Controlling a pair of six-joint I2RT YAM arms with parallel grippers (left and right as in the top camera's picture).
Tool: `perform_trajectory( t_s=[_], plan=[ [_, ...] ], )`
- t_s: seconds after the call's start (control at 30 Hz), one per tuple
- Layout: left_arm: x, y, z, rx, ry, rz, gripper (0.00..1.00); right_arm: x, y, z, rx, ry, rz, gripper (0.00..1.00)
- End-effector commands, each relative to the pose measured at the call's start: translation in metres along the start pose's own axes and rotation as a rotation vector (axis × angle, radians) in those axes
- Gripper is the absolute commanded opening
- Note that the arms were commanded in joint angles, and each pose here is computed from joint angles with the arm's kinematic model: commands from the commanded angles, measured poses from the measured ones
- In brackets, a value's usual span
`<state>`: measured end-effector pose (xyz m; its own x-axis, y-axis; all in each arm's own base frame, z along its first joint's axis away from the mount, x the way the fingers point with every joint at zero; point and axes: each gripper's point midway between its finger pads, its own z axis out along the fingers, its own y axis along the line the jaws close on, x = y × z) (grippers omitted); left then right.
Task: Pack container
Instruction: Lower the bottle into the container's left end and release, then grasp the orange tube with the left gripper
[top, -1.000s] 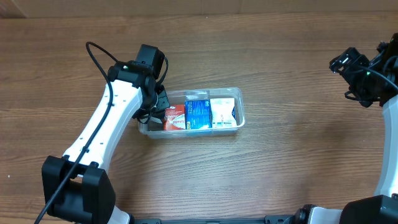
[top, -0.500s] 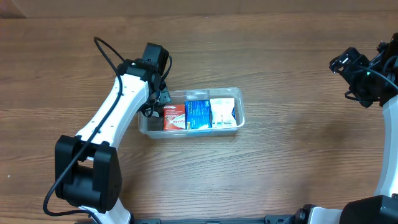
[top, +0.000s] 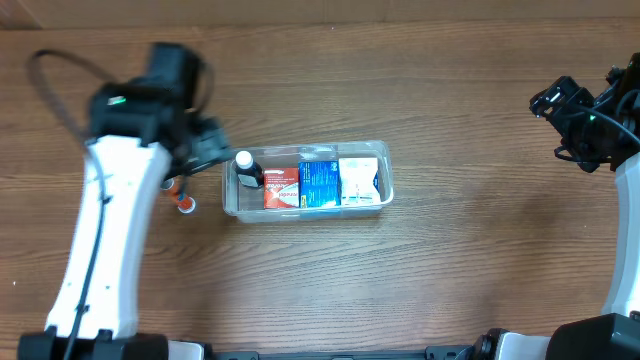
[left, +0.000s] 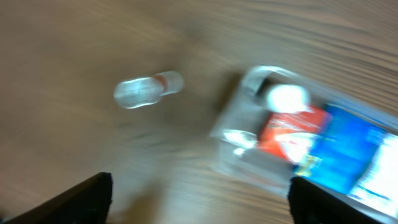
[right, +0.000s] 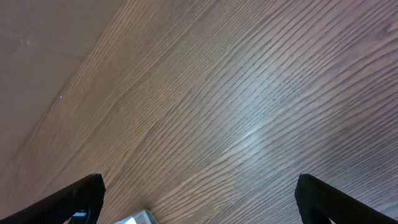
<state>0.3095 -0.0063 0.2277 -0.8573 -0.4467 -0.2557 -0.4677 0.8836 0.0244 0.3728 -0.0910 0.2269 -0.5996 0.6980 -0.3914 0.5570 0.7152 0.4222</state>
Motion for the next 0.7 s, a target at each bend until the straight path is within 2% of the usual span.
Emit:
perform_trajectory(
  t_s=[0.0,0.03,0.13,0.27,0.43,0.57,0.67],
  plan=[
    [-0.013,0.068,0.008,-0.155,0.009,-0.137,0.98,-0.004,0.003,-0.005,-0.013,-0.017,-0.004,1.0],
    [-0.013,0.079,0.022,-0.137,0.046,-0.158,0.97,-0.004,0.003,-0.005,-0.013,-0.017,-0.004,1.0],
    [0.0,0.068,0.069,0.023,0.15,-0.114,0.87,-0.004,0.003,-0.005,-0.013,-0.017,-0.004,1.0],
    [0.002,0.065,0.112,0.037,0.122,-0.078,0.85,-0.004,0.003,-0.005,-0.013,-0.017,-0.004,1.0],
    [-0.01,0.06,0.118,0.053,0.069,-0.061,0.72,-0.004,0.003,-0.005,-0.013,-0.017,-0.004,1.0],
    [-0.009,0.047,0.137,0.07,0.111,-0.04,0.58,-0.004,0.003,-0.005,-0.013,-0.017,-0.004,1.0],
    [-0.003,0.045,0.154,0.054,0.166,-0.029,0.57,-0.004,0.003,-0.005,-0.013,-0.017,-0.004,1.0]
  ],
)
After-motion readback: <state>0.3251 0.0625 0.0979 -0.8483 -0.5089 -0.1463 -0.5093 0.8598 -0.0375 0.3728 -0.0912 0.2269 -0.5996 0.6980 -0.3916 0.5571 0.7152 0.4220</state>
